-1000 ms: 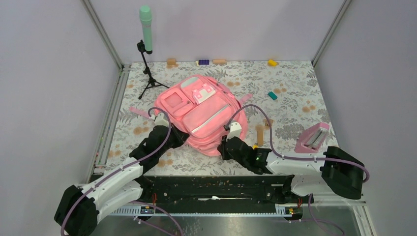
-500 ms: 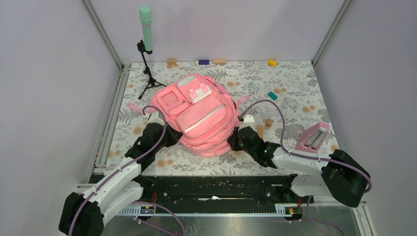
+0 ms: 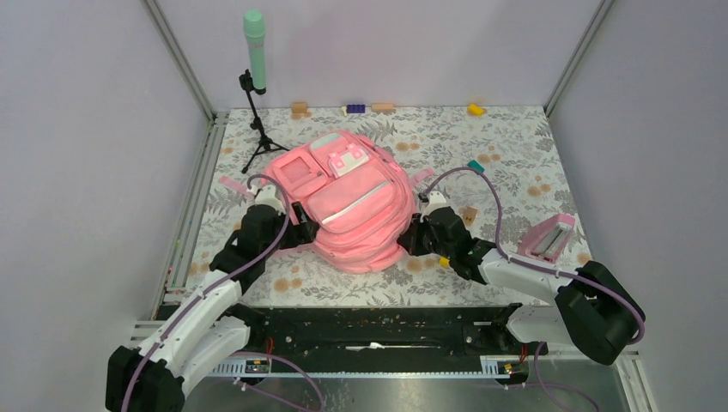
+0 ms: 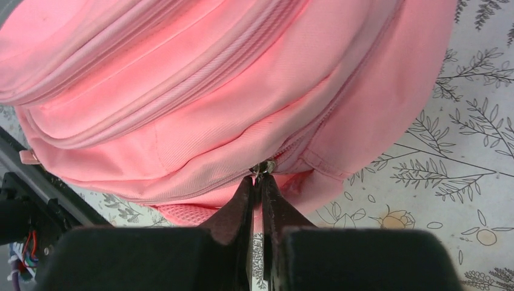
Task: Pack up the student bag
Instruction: Zip the student bag at the center of the board.
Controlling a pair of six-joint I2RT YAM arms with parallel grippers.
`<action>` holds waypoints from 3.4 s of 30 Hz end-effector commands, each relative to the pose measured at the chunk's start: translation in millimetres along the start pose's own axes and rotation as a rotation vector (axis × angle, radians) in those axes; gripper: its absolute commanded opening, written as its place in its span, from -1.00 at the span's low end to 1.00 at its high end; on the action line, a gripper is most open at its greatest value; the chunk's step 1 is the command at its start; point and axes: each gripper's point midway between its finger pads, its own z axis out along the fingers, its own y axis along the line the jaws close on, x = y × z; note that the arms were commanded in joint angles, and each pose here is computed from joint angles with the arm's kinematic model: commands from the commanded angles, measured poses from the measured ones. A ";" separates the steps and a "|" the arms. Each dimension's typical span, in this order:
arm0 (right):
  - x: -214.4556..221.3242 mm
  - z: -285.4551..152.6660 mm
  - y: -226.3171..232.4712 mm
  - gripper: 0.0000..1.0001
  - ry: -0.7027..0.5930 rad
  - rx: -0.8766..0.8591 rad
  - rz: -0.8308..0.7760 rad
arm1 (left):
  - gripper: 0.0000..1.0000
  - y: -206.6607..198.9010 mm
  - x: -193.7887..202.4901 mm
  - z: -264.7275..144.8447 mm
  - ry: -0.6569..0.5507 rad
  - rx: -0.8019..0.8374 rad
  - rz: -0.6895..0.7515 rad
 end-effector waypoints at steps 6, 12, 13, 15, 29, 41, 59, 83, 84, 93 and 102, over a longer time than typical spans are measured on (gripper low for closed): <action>-6.1 -6.6 26.0 -1.00 0.010 -0.135 -0.013 | 0.70 -107.2 -48.2 -38.8 -0.224 0.221 0.407; -4.8 -8.3 24.8 -1.00 0.009 -0.135 -0.001 | 0.77 -178.7 11.0 -39.9 -0.158 0.486 0.676; -4.8 -8.5 24.1 -1.00 0.008 -0.134 0.001 | 0.77 -185.7 17.4 -36.7 -0.148 0.498 0.711; -4.5 -9.1 23.7 -1.00 0.009 -0.136 0.007 | 0.74 -193.7 32.2 -25.8 -0.108 0.492 0.774; -10.6 -17.4 16.9 -1.00 -0.018 -0.141 0.041 | 0.37 -207.3 73.6 25.4 -0.072 0.394 0.928; -15.9 -17.0 11.4 -1.00 -0.037 -0.130 0.064 | -0.28 -175.4 66.3 56.0 -0.137 0.079 1.004; -53.1 -11.5 -22.3 -1.00 -0.129 0.005 0.041 | -1.00 -147.9 77.2 17.5 -0.109 0.085 0.961; -70.8 -2.8 -33.8 -1.00 -0.091 0.002 -0.009 | -1.00 -93.9 64.4 -42.2 -0.063 0.080 0.660; -70.6 -2.3 -34.0 -1.00 -0.089 0.002 -0.011 | -1.00 -93.5 64.2 -44.5 -0.059 0.085 0.650; -78.8 8.5 -30.3 -1.00 -0.084 -0.010 -0.010 | -1.00 -76.1 63.0 -61.9 -0.033 0.075 0.520; -90.4 34.0 -42.7 -1.00 -0.042 0.049 0.013 | -1.00 -67.9 44.3 -82.2 -0.071 0.081 0.419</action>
